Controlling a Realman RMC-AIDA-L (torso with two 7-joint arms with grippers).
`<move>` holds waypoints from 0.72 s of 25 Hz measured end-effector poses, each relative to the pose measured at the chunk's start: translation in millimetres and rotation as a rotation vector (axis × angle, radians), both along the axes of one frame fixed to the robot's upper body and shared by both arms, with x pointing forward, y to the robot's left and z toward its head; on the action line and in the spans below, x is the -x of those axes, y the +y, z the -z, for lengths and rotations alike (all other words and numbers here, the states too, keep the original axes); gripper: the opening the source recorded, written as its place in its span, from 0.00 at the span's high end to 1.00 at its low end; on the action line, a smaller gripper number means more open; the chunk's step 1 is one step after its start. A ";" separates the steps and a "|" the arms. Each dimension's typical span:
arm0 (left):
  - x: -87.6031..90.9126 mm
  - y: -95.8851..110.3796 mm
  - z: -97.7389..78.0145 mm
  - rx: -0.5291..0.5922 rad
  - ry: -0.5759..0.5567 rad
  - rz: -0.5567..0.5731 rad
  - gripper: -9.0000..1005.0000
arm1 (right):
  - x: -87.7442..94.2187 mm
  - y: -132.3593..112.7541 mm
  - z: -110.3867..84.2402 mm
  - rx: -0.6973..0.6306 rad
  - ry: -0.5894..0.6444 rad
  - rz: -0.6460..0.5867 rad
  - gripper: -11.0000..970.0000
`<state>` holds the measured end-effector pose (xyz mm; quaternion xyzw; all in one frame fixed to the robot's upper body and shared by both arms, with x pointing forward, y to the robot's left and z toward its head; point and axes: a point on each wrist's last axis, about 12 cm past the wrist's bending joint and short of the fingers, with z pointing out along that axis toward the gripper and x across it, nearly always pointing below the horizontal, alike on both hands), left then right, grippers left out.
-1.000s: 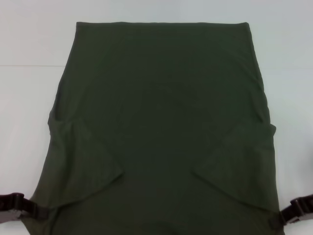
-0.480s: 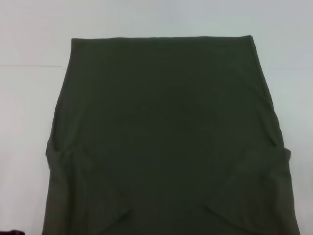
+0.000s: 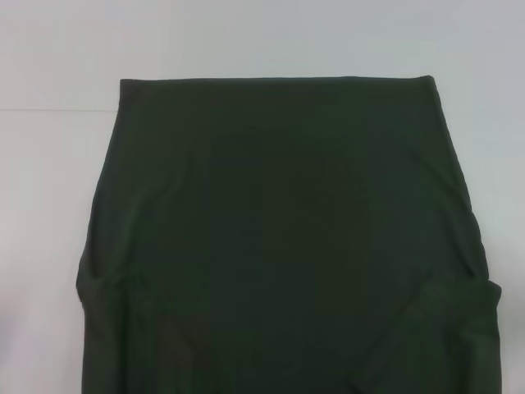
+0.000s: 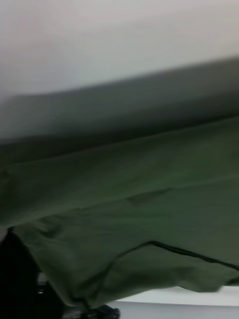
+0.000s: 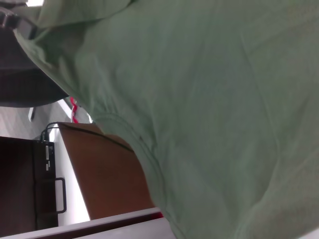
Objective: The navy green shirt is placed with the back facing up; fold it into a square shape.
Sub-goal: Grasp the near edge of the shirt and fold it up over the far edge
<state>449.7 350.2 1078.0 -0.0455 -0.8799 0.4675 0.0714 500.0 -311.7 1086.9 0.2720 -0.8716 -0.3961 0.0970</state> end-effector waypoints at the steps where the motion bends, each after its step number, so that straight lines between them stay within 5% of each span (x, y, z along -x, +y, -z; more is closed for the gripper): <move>1: 0.2 -1.0 0.4 0.002 0.001 0.002 0.97 | 0.6 -0.7 0.4 -0.002 0.001 0.001 0.95; 10: -10.2 -1.9 -7.0 0.066 -0.072 -0.054 0.97 | -3.6 -9.4 -0.3 -0.038 -0.050 0.105 0.95; 18: -36.9 5.6 -26.7 0.137 -0.234 -0.198 0.97 | -15.0 -29.1 -12.1 -0.127 -0.177 0.292 0.95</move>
